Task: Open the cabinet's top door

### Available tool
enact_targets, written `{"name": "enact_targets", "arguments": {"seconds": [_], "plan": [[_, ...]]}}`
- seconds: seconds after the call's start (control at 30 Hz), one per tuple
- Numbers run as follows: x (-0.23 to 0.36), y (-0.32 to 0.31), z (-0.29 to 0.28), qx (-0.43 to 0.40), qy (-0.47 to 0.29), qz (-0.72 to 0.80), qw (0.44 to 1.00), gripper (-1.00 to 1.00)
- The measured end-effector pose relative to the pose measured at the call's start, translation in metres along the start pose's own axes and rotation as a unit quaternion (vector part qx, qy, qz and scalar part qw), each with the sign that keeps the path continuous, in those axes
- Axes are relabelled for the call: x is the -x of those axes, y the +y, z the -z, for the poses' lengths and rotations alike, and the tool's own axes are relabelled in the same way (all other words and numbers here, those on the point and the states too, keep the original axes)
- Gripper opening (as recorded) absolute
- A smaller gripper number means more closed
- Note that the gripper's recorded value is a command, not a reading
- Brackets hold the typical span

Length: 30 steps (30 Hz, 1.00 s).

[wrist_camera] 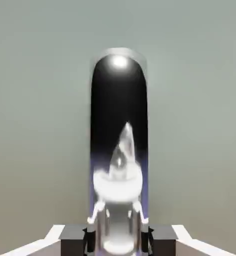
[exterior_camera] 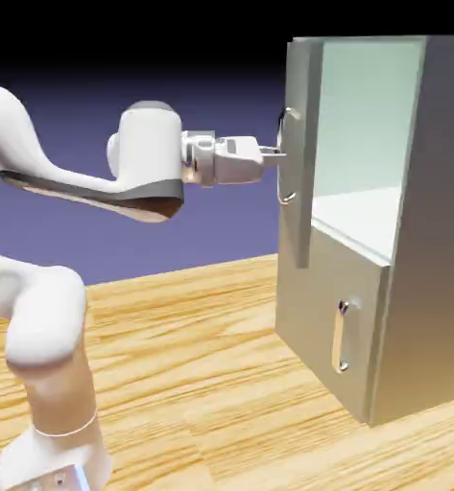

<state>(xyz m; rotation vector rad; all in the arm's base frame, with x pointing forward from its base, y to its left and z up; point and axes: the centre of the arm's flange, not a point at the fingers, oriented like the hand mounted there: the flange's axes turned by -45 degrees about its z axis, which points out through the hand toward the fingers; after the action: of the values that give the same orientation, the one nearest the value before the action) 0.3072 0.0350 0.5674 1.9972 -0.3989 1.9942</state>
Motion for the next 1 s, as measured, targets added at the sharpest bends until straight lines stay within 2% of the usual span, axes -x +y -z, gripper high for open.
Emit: {"name": "enact_targets", "arguments": {"seconds": [0.47, 1.0], "plan": [[0.000, -0.019, 0.036, 0.057, 0.000, -0.004, 0.998, -1.00], [-0.001, -0.085, 0.117, 0.205, -0.001, -0.004, 0.979, -1.00]]}}
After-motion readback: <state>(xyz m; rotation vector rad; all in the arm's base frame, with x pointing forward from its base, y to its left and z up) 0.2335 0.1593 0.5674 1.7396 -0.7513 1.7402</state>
